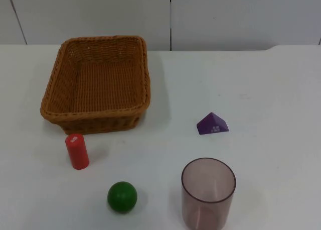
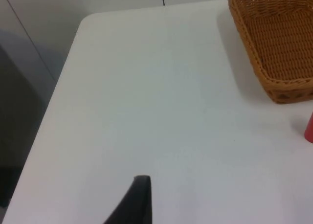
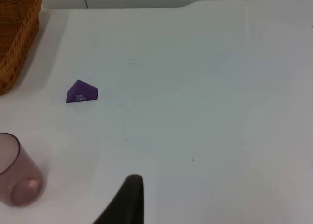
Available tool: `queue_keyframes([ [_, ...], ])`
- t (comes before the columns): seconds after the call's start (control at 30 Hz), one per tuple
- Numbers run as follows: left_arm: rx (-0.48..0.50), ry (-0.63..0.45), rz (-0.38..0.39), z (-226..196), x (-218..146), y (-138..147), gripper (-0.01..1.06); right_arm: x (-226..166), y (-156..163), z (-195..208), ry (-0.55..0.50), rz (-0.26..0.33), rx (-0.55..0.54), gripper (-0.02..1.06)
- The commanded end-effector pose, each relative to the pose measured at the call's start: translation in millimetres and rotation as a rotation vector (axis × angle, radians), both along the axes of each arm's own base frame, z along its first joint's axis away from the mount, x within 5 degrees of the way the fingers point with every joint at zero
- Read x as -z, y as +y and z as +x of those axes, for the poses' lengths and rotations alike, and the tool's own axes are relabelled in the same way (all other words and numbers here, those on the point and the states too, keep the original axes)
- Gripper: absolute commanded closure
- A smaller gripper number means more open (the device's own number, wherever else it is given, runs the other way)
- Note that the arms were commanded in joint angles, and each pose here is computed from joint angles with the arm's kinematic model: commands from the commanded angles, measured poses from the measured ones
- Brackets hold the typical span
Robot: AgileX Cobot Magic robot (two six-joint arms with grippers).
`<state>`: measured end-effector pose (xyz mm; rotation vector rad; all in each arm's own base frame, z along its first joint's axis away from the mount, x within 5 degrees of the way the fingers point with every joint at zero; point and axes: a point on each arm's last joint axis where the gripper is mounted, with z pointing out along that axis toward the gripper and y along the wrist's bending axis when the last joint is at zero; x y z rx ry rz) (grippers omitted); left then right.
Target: Pick up the basket with the left hand and place the triangular block into the basket with the right hand.
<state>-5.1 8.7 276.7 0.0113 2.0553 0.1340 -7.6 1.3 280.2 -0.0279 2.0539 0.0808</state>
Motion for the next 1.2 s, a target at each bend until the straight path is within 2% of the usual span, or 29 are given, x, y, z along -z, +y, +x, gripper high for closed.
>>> queue_keyframes([
  [0.0,-0.002,-0.001,-0.007,0,1,0,0.0,0,-1,0,-0.009,-0.004,0.013,0.0],
  [0.57,0.009,0.001,0.005,0,1,0,0.0,0,-1,0,-0.01,-0.008,0.013,0.0],
  [0.67,0.017,0.003,-0.024,0,2,-2,0.0,0,-1,0,-0.01,-0.008,0.013,0.0],
  [0.93,-0.034,-0.011,-0.097,0,0,-1,0.0,-3,-2,0,-0.031,-0.011,0.016,0.0],
  [1.0,-0.032,-0.004,-0.096,10,-11,-1,0.0,-14,-1,5,-0.062,-0.009,0.016,0.0],
  [1.17,-0.041,-0.083,-0.045,51,-56,2,0.0,-52,0,30,-0.067,-0.005,0.018,0.0],
])
